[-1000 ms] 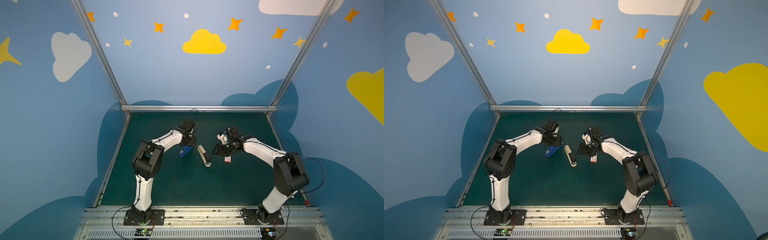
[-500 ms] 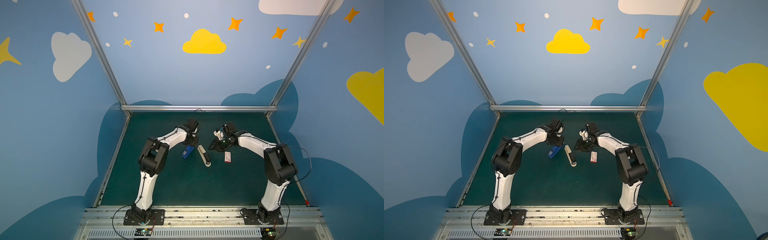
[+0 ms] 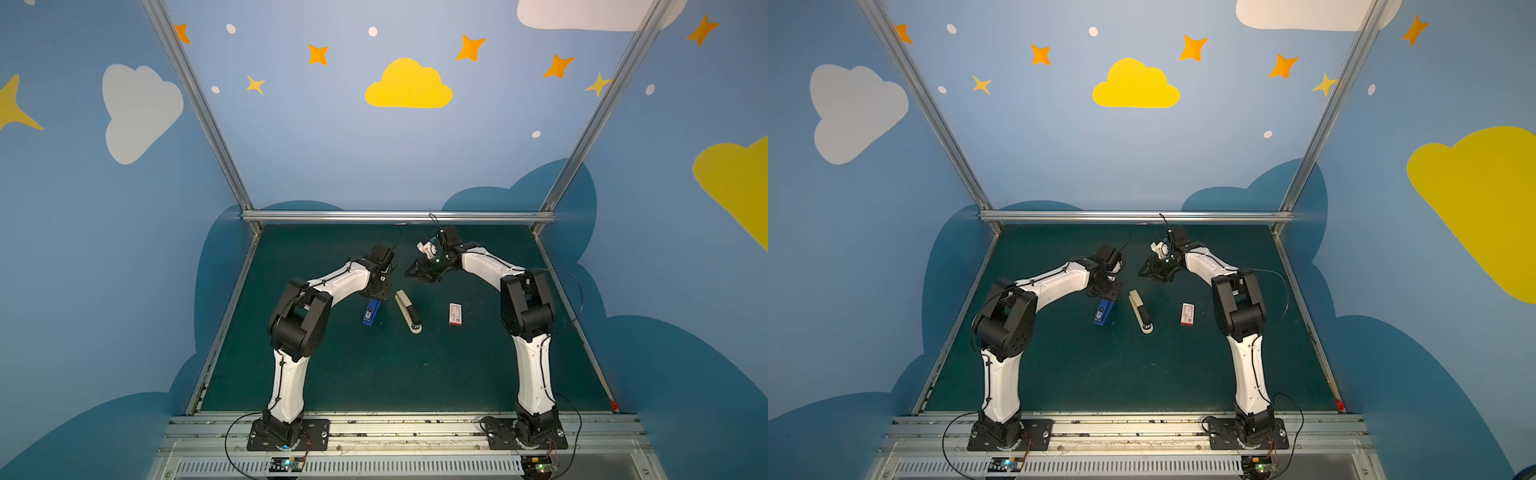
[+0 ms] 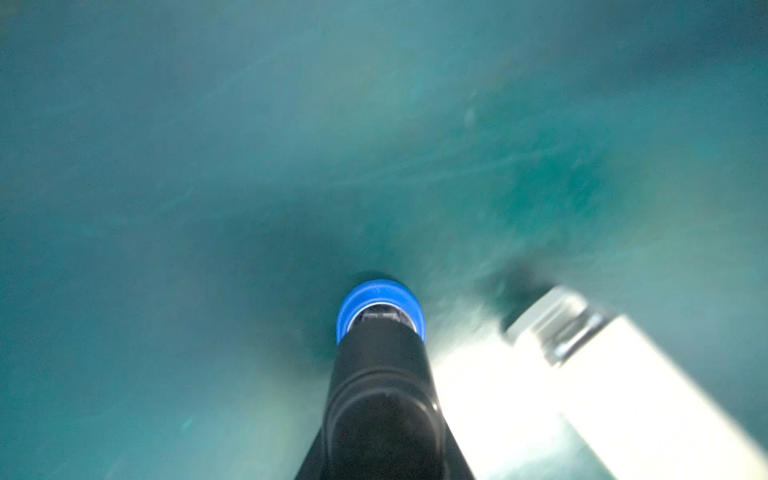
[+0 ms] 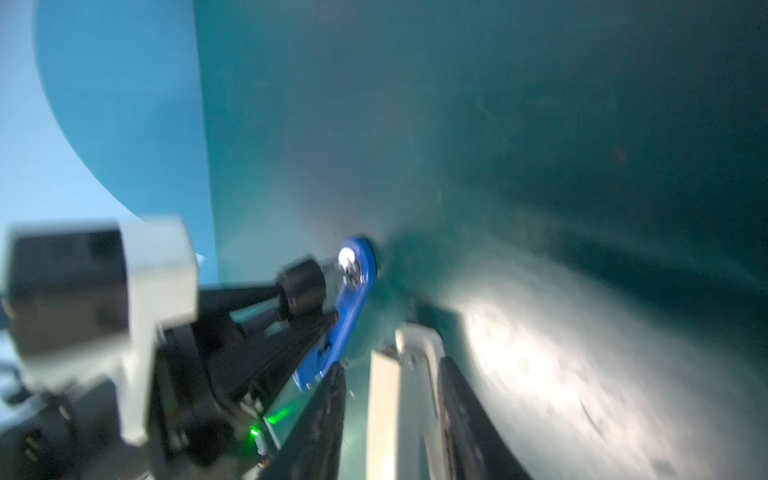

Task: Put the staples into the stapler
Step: 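Grasp the blue stapler base with the left gripper while the right gripper grips its top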

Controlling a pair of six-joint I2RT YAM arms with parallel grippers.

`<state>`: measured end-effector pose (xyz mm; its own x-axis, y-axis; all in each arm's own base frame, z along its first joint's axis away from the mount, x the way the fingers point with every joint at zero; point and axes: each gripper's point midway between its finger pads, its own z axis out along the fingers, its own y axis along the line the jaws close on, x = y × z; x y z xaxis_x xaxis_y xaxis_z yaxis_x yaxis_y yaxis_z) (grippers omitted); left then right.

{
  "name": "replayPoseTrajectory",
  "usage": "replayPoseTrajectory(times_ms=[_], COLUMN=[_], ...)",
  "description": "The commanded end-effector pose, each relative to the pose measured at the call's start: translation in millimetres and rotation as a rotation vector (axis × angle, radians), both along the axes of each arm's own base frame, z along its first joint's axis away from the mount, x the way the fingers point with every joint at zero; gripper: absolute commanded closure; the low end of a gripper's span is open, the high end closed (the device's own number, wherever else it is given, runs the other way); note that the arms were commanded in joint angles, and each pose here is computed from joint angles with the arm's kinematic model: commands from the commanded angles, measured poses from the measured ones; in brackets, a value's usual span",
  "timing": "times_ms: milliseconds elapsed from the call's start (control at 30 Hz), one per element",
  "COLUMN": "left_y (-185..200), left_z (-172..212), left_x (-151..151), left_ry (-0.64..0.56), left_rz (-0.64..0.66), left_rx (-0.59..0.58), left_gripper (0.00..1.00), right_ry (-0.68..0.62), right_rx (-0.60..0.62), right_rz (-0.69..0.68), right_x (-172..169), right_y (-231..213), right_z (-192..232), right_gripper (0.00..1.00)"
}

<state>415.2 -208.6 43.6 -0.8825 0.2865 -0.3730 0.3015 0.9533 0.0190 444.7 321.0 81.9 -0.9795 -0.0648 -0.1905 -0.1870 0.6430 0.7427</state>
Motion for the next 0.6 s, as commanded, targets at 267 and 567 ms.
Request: replayPoseTrajectory(times_ms=[267, 567], left_y=[27, 22], left_z=[49, 61], left_x=[1, 0], left_ry=[-0.193, -0.204], left_rz=[0.046, 0.032], left_rx=[-0.061, -0.124], left_gripper=[0.96, 0.96], right_ry=[0.123, 0.147], right_rx=[0.205, 0.311], right_rz=[0.172, 0.267], right_x=[-5, -23], right_y=[58, 83], right_z=[-10, -1], right_gripper=[0.63, 0.6])
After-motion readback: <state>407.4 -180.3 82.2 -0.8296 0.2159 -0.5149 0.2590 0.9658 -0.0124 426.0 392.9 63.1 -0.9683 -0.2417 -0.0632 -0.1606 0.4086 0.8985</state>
